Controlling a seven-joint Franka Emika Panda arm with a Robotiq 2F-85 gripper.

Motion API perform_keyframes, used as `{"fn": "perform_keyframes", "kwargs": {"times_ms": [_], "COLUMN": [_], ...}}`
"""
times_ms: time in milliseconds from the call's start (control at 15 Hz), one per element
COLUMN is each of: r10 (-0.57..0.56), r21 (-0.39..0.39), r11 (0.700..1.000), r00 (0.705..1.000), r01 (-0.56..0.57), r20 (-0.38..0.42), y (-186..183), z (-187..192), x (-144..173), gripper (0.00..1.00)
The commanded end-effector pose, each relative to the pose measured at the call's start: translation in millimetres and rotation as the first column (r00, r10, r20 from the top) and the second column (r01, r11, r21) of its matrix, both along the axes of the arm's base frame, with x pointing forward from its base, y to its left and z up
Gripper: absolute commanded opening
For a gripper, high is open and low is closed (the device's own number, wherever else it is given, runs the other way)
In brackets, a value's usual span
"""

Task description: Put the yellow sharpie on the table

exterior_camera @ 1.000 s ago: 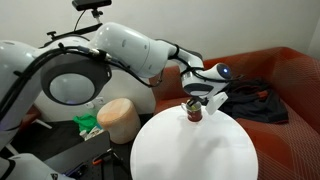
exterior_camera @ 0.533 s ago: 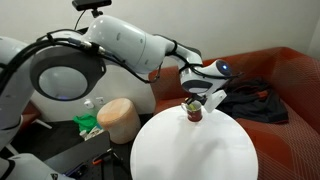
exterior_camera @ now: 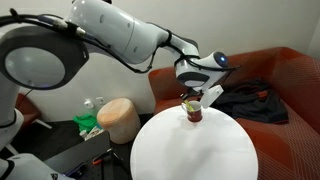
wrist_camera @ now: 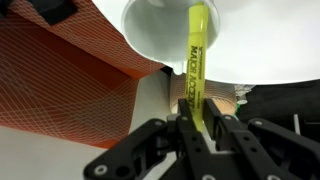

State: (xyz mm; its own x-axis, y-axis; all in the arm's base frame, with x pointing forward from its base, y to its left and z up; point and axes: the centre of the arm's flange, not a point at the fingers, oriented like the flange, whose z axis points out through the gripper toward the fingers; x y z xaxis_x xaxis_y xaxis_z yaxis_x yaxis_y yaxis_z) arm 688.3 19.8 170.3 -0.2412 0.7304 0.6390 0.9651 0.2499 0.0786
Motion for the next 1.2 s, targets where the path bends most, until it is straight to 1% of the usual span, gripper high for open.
{"fn": "perform_keyframes", "kwargs": {"times_ms": [0, 333, 533, 800, 933, 1133], "r10": [0.027, 0.058, 0.069, 0.061, 0.048, 0.014], "r21": [0.040, 0.042, -0.014, -0.075, -0.101, -0.158], "r11": [0.999, 0.997, 0.998, 0.995, 0.994, 0.987], "r00": [1.000, 0.998, 0.998, 0.998, 0.999, 1.000], "r01": [-0.027, -0.059, -0.069, -0.062, -0.049, -0.012], "r20": [-0.002, 0.015, 0.003, -0.020, -0.013, 0.007], "y": [-4.4, -2.5, 2.7, 3.9, 1.8, 0.1], "z": [37.6, 67.2, 72.8, 68.0, 62.4, 51.1], "x": [-31.7, -62.8, -92.4, -137.1, -154.4, -171.2], "gripper": [0.05, 0.05, 0.05, 0.05, 0.05, 0.05]}}
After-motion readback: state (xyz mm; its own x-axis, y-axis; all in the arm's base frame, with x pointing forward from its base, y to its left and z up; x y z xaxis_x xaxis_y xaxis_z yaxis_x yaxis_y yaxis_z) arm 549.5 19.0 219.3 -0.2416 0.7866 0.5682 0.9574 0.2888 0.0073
